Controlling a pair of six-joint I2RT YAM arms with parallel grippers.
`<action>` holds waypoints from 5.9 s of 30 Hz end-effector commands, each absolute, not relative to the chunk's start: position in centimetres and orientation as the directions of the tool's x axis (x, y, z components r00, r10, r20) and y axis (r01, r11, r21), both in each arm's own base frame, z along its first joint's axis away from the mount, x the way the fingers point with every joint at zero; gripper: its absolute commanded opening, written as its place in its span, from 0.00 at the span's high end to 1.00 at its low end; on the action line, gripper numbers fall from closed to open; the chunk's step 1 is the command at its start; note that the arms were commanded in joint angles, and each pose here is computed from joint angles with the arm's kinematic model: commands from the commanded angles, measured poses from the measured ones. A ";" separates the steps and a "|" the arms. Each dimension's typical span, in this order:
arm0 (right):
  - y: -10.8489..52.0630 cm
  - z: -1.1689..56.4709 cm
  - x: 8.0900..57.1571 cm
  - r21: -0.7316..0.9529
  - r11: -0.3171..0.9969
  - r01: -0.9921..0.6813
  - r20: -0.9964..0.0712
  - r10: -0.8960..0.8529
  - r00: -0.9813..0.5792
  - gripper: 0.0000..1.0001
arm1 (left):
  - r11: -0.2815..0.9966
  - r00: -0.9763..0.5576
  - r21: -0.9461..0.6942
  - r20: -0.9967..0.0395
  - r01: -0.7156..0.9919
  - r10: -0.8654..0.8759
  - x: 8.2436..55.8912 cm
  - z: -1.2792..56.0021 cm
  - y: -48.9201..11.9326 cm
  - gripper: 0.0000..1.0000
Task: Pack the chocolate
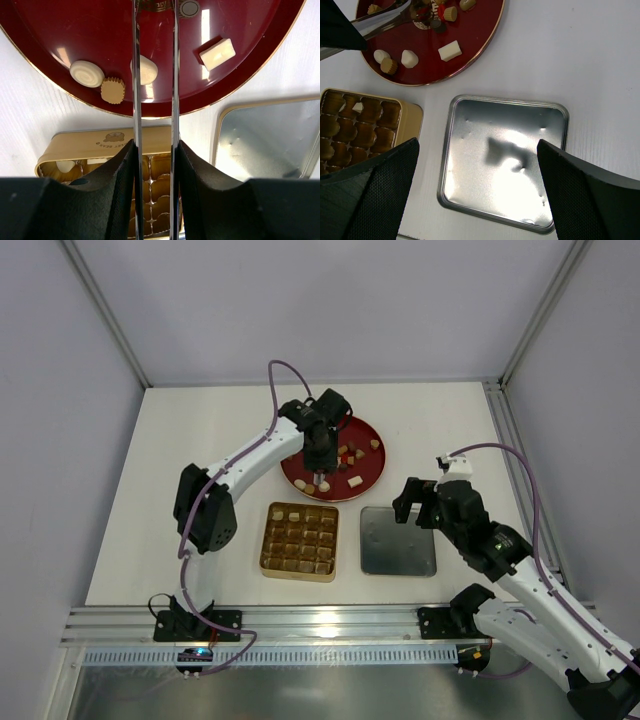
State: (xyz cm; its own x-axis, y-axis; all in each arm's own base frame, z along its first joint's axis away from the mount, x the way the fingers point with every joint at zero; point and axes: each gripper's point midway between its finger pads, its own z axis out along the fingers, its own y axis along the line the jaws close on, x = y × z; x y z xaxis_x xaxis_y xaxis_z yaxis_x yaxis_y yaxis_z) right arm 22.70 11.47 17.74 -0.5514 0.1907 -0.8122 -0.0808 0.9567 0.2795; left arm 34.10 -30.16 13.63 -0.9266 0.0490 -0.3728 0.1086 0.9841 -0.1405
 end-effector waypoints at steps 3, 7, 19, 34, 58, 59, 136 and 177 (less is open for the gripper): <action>11.3 18.3 23.0 0.283 0.956 -0.078 -0.825 0.201 -0.529 0.00 | 0.985 -0.913 -0.137 -0.406 0.104 0.040 34.1 15.2 -29.9 0.64; 11.4 18.3 23.1 0.287 0.955 -0.079 -0.824 0.204 -0.529 0.00 | 0.985 -0.912 -0.125 -0.406 0.116 0.056 33.8 15.4 -29.7 0.65; 11.6 18.3 23.2 0.290 0.954 -0.080 -0.823 0.206 -0.529 0.00 | 0.985 -0.902 -0.100 -0.423 0.142 0.088 33.2 17.1 -28.8 0.70; 11.9 18.2 23.7 0.291 0.953 -0.081 -0.821 0.205 -0.533 0.00 | 0.983 -0.888 -0.086 -0.448 0.162 0.108 32.7 19.2 -27.8 0.71; 12.5 18.2 24.8 0.280 0.957 -0.080 -0.822 0.196 -0.535 0.00 | 0.970 -0.887 -0.142 -0.448 0.195 0.113 27.5 23.3 -25.2 0.71; 12.5 18.1 24.8 0.278 0.957 -0.079 -0.820 0.194 -0.538 0.00 | 0.970 -0.887 -0.142 -0.447 0.200 0.117 27.1 23.4 -25.1 0.71; 13.0 16.5 25.5 0.289 0.956 -0.042 -0.797 0.216 -0.565 0.00 | 0.953 -0.895 -0.138 -0.402 0.269 0.195 16.5 21.1 -22.6 0.66; 12.9 17.1 25.3 0.268 0.961 -0.071 -0.801 0.182 -0.570 0.00 | 0.952 -0.848 -0.119 -0.495 0.282 0.190 27.5 22.9 -27.6 0.61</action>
State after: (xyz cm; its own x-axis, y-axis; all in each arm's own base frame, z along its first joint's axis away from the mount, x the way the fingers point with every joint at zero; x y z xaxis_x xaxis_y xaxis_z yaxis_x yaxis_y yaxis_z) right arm 24.84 12.88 15.28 -0.6041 0.1763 -0.7771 -0.0540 0.9639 0.2607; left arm 24.77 -25.79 22.00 -0.8797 0.1802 -0.4400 0.2451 0.9648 -0.0950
